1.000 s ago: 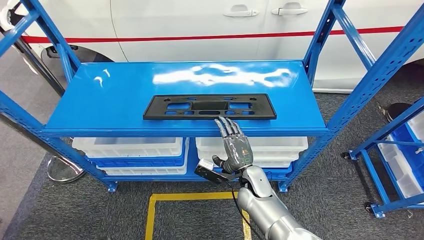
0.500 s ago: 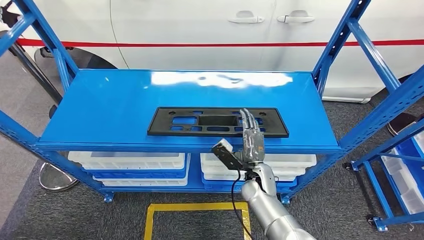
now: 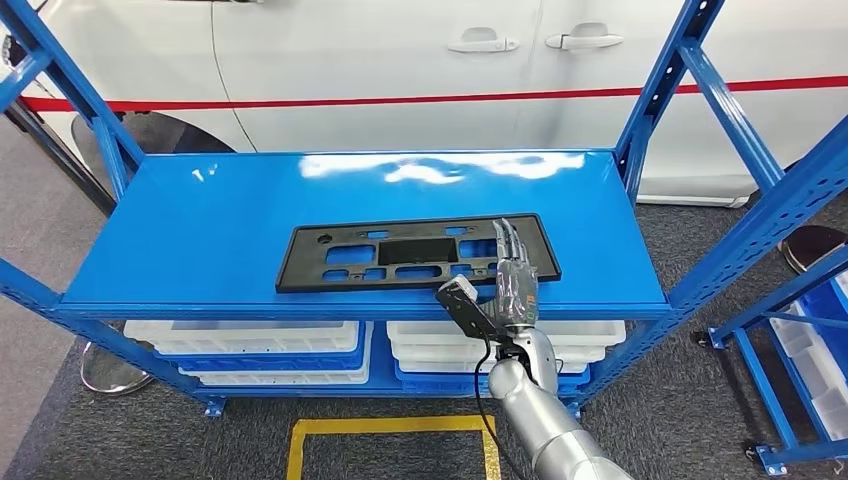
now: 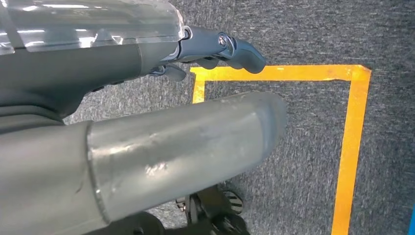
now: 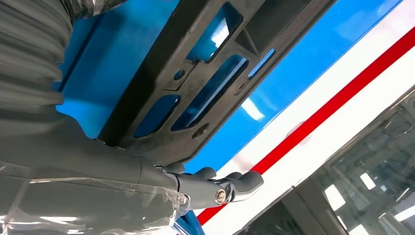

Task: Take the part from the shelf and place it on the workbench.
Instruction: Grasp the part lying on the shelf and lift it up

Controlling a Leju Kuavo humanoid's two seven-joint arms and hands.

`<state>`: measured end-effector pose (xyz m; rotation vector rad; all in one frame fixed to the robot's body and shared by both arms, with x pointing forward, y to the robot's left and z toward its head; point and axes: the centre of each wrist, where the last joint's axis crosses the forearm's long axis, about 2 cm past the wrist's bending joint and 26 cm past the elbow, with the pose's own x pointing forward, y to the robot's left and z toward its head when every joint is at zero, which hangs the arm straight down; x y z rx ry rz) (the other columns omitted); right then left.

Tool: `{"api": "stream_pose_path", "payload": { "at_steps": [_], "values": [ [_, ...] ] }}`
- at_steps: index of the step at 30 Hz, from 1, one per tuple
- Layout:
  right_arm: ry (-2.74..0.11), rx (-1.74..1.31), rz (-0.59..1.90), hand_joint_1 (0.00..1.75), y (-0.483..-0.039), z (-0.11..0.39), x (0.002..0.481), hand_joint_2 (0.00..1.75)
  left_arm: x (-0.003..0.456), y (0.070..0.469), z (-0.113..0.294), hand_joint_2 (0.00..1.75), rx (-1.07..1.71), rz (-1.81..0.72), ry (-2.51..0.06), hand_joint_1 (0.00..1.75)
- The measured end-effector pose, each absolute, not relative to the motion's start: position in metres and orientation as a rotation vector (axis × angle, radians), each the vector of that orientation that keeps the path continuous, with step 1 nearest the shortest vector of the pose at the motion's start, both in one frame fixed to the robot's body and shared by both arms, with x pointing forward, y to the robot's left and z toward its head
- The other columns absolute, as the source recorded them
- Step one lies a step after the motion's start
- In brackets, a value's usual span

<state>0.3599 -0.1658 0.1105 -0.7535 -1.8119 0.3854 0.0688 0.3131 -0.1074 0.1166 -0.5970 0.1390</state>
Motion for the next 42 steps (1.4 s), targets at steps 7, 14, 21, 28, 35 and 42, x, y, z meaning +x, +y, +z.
{"api": "stream_pose_path", "payload": {
  "at_steps": [7,14,21,28,35,42],
  "values": [
    [-1.824,-0.762,0.376,0.0,-0.168,0.11,0.357,1.75,0.07,0.315,-0.107,0.0,0.125,0.143,-0.605,0.0],
    [-1.851,-0.777,0.357,0.0,-0.172,0.112,0.356,1.75,0.072,0.315,-0.107,0.0,0.129,0.141,-0.612,0.0],
    [-1.865,-0.79,0.347,0.93,-0.176,0.108,0.349,1.75,0.071,0.315,-0.107,0.0,0.13,0.139,-0.611,0.0],
    [-1.885,-0.792,0.326,1.57,-0.174,0.11,0.347,1.75,0.072,0.315,-0.107,0.0,0.132,0.136,-0.62,0.0],
    [-1.896,-0.788,0.292,1.6,-0.175,0.109,0.34,1.75,0.07,0.316,-0.107,0.0,0.137,0.144,-0.629,0.0],
    [-1.929,-0.799,0.241,0.03,-0.178,0.116,0.335,1.75,0.069,0.318,-0.107,0.0,0.143,0.153,-0.643,0.0]
  ]
}}
